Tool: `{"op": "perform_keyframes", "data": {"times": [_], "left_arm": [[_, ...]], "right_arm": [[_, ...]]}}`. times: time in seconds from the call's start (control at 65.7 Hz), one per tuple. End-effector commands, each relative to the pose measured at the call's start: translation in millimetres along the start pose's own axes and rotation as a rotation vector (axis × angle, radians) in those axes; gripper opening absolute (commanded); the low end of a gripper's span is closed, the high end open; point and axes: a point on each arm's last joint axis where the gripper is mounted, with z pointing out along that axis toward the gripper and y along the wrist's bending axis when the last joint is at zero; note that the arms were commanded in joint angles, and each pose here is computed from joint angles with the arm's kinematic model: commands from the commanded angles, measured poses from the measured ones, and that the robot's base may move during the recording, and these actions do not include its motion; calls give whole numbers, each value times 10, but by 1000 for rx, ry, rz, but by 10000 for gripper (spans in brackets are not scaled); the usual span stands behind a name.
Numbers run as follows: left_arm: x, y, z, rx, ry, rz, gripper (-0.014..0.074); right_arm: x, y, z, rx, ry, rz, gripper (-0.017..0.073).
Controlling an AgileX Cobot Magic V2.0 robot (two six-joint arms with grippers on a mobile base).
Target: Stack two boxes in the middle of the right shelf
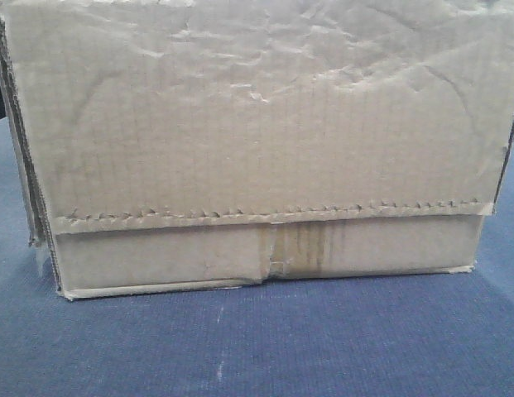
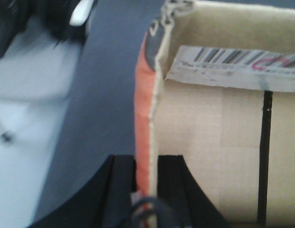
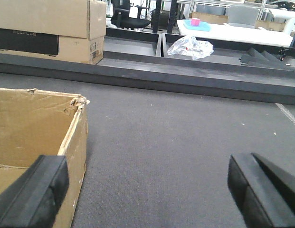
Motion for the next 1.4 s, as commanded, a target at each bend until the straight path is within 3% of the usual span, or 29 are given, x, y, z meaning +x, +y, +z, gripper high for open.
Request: {"op": "perform_keyframes", "data": {"times": [0.0, 0.107, 0.228, 0.381, 0.533, 0.685, 0.807, 0.944, 1.31, 1.386], "left_arm": [[-134, -146, -301, 133, -98, -62, -111], [-252, -346, -547, 275, -167, -66, -111], [-295, -627, -650, 395, -202, -23, -111], [-275, -1024, -497, 523, -145, -2, -111], [-209, -1431, -152, 599, -30, 19, -111], [-125, -1714, 254, 558, 60, 21, -111], [-46, -1853, 558, 501, 121, 26, -111], [34, -1971, 786, 489, 177, 24, -111], [95, -2039, 922, 480, 214, 37, -109], [97, -2035, 924, 476, 215, 40, -45]], "right_arm": [[-35, 1, -1, 1, -19, -9, 570], [-35, 1, -1, 1, -19, -9, 570], [-35, 1, -1, 1, -19, -9, 570], [-35, 1, -1, 1, -19, -9, 570], [-35, 1, -1, 0, -19, -7, 570], [-35, 4, -1, -2, -19, -7, 570], [-35, 4, -1, -2, -19, -7, 570], [-35, 4, -1, -2, -19, -7, 570], [-34, 4, -1, -2, -17, -7, 570], [-34, 7, -1, -4, -17, -8, 570]]}}
